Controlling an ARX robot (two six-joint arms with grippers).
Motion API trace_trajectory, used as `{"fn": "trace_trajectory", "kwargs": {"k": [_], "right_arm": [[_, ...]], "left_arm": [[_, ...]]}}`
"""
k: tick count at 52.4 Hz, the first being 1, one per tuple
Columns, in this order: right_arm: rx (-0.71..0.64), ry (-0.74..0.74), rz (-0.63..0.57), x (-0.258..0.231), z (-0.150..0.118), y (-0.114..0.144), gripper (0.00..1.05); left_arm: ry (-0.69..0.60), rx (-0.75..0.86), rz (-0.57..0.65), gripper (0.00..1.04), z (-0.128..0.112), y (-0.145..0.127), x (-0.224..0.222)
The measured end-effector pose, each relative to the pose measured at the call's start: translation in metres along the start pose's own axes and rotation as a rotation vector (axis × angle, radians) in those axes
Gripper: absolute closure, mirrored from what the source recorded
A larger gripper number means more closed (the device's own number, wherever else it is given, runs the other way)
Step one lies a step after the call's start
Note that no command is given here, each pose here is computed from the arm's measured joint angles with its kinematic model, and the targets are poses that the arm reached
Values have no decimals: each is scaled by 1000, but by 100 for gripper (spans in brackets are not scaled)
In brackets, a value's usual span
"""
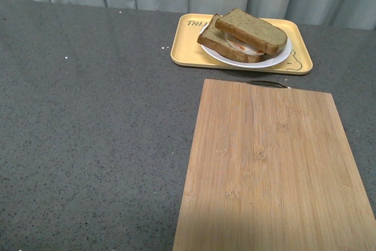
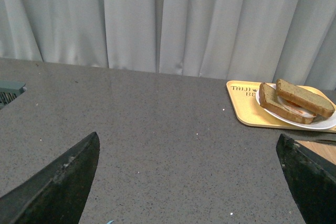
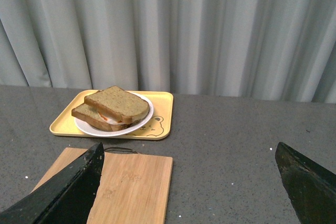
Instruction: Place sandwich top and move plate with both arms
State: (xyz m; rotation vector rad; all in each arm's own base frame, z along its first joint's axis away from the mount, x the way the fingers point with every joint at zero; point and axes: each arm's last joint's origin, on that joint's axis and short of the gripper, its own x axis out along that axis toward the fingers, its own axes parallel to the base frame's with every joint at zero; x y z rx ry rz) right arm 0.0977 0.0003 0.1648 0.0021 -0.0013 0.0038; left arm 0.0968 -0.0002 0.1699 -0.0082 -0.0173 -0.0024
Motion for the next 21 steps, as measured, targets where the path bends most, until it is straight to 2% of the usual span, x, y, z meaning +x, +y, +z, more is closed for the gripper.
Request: {"fn": "trace_trajectory", "kwargs": {"k": [21], "right_arm": [[0,0,0,0,0,0,9]], "left_arm": [[0,0,0,7,0,0,0]]}}
